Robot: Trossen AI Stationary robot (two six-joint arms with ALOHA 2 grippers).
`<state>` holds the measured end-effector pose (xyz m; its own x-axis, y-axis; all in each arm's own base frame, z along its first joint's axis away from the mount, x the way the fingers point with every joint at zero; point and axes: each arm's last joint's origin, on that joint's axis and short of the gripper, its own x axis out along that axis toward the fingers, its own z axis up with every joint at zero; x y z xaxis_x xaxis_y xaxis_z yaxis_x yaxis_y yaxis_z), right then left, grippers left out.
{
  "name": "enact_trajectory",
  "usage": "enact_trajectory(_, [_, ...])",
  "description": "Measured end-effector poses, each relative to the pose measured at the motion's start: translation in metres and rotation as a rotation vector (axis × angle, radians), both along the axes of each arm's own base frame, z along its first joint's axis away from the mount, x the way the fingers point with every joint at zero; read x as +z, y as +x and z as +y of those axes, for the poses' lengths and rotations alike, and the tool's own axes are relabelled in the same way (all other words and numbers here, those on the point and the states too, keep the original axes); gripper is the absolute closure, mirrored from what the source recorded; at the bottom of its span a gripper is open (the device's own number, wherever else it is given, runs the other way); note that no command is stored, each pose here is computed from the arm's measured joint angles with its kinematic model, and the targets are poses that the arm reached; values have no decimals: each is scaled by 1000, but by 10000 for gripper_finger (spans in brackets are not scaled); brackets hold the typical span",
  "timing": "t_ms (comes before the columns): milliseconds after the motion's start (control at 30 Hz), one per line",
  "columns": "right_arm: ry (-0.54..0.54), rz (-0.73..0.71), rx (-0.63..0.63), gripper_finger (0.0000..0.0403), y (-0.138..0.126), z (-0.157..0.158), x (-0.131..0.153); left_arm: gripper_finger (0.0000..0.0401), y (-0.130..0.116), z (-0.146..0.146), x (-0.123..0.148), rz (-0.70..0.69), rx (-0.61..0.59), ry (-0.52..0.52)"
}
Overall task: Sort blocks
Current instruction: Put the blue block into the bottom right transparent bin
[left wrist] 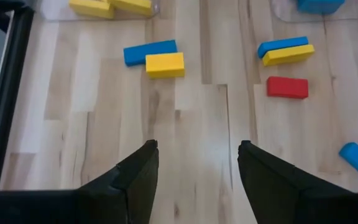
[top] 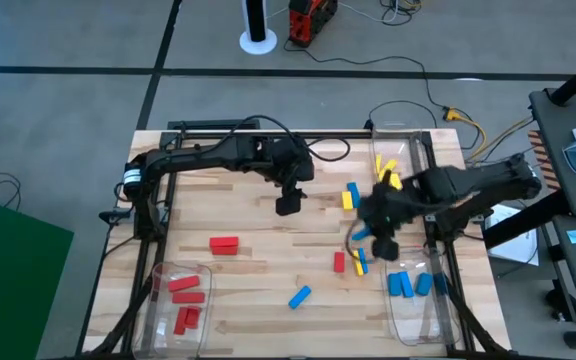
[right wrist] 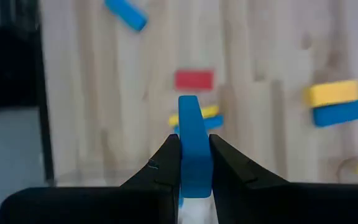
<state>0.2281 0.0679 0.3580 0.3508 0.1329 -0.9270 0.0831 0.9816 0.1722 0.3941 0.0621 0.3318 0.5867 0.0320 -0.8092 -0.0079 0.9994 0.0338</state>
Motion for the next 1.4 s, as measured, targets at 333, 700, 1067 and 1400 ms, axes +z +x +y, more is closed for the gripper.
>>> enact_trajectory(333, [6, 233, 184, 353, -47, 58, -8, 205, -3, -1, -3, 41, 40, -33])
enact_trajectory(700, [-116, 367, 184, 353, -73, 81, -51, 205, -4, -1, -3, 46, 79, -61])
enact_trajectory(1067, [-149, 362, 152, 344, -70, 83, -92, 205, -7, -2, -5, 89, 113, -89])
enact_trajectory(1400, [-166, 358, 131, 319, -70, 82, -102, 205, -7, -3, -5, 90, 115, -92])
